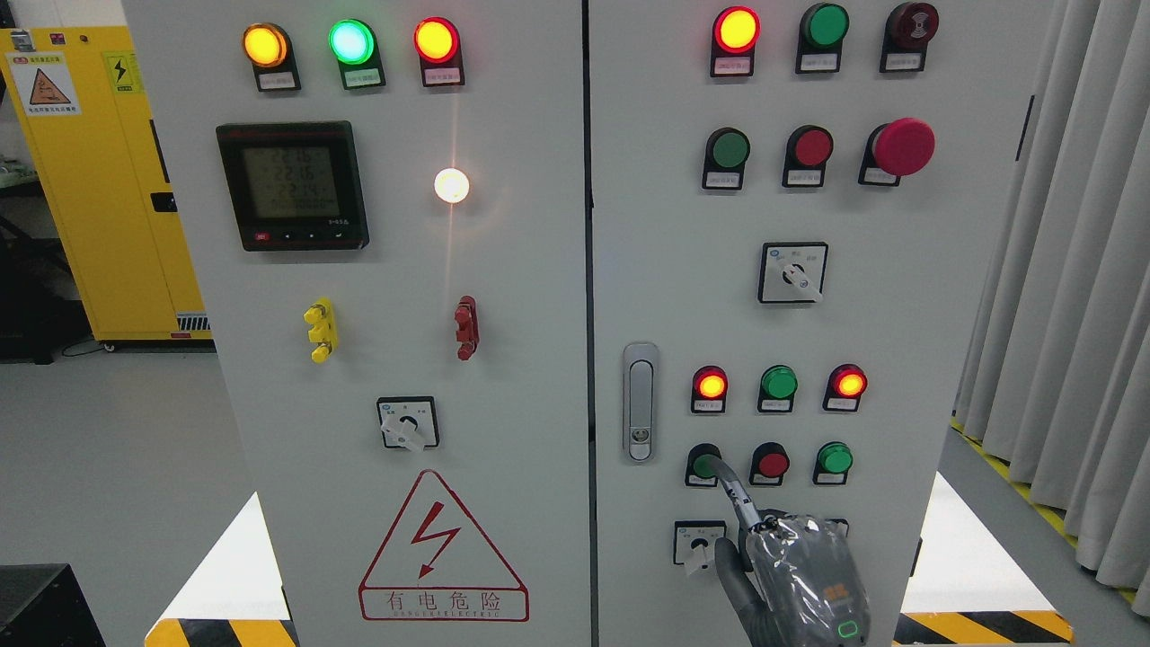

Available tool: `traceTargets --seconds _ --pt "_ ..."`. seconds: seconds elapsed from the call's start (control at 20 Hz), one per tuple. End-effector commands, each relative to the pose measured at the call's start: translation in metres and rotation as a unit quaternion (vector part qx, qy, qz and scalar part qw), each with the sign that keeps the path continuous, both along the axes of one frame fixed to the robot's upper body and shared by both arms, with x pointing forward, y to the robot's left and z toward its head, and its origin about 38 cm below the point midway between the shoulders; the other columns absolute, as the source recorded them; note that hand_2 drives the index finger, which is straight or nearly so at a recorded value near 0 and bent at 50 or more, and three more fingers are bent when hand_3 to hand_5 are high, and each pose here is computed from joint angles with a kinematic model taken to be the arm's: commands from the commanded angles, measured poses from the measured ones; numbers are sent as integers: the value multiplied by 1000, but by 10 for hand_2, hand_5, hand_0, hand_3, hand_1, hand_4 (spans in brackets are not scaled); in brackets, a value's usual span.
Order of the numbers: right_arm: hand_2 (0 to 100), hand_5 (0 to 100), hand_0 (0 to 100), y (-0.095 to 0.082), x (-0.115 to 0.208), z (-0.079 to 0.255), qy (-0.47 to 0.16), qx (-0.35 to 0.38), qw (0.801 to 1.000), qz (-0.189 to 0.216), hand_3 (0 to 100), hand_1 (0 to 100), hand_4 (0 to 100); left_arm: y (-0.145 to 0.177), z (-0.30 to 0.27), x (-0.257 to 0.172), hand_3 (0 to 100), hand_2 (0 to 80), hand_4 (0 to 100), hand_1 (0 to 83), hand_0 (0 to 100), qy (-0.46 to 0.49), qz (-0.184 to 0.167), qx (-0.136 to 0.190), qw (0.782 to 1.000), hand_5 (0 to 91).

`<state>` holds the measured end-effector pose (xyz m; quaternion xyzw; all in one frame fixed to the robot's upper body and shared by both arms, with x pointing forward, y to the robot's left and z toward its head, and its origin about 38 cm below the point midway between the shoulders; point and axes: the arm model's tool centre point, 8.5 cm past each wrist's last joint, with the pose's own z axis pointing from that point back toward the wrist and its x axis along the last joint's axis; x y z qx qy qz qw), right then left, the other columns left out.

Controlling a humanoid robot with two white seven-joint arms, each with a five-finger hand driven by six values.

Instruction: Press green start button

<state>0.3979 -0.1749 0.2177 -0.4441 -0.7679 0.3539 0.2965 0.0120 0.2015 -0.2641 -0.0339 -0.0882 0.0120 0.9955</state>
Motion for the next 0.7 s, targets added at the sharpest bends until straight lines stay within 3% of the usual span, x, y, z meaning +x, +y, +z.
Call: traceTargets --seconds 0.0,0.15,0.3,0.45,0.5,0.6,0.65 --pt "0 979 781 19 -18 11 -12 63 997 45 889 959 958 0 0 0 0 0 0 556 120 0 0 0 1000 0" --pt "0 949 791 25 -27 12 6 137 986 95 864 930 933 0 0 -1 0 0 0 556 120 1 0 0 1000 0" --pt "26 834 785 35 -35 13 36 227 959 165 791 877 851 0 0 0 0 0 0 556 120 0 0 0 1000 0" --pt "50 597 706 36 -46 10 77 304 924 221 548 791 587 0 0 0 0 0 0 556 120 0 0 0 1000 0" --pt "41 407 690 35 -49 8 88 331 909 237 386 752 416 0 0 0 0 0 0 556 120 0 0 0 1000 0" --pt "0 230 659 33 -53 7 100 369 887 257 237 691 255 0 0 0 0 0 0 556 120 0 0 0 1000 0" --pt "0 190 628 31 -55 7 103 388 877 264 192 664 219 0 0 0 0 0 0 556 120 0 0 0 1000 0"
